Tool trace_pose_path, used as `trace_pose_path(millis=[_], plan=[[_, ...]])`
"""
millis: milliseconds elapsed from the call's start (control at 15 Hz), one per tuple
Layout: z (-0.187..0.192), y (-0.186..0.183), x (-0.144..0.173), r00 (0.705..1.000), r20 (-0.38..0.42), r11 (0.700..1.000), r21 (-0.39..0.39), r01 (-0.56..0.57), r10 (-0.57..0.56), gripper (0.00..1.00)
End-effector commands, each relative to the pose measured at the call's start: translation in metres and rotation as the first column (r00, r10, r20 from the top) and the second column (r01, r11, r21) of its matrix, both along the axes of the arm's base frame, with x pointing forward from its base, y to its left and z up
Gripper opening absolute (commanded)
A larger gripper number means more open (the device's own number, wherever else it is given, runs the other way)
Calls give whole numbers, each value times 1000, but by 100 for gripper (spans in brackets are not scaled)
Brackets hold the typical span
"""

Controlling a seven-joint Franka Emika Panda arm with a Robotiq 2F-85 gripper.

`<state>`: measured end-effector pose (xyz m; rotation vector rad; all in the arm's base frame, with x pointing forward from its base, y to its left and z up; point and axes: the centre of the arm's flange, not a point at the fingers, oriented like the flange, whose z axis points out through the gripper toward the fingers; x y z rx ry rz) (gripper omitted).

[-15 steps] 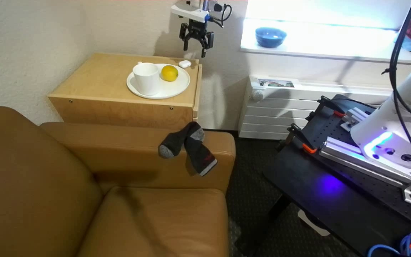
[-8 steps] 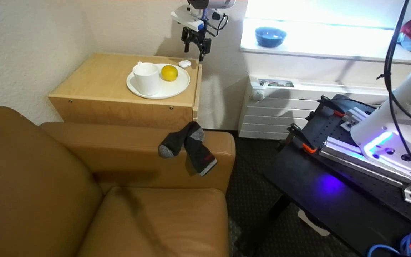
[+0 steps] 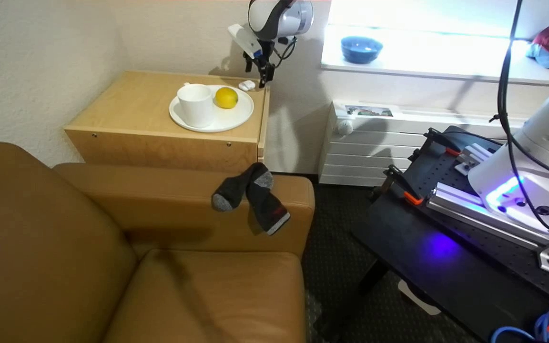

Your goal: Pick up the earphone case and move it to the window sill

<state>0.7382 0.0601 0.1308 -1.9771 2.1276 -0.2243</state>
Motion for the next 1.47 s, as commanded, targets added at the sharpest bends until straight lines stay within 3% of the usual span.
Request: trace_pose_path(millis=[0, 200, 467, 733, 800, 1000, 1400], plan=[[1, 0, 2, 1000, 5, 1000, 1, 2, -2, 100], [1, 1, 3, 1000, 7, 1000, 1, 1, -1, 100], [0, 6, 12, 996, 6, 994, 62, -91, 90, 100], [-3, 8, 20, 994, -54, 994, 58, -94, 97, 100], [2, 11, 8, 996, -19, 995, 46, -85, 86, 100], [2, 10, 8, 995, -41, 995, 50, -85, 88, 100], [-33, 3, 17, 996, -43, 994, 78, -79, 82, 100]])
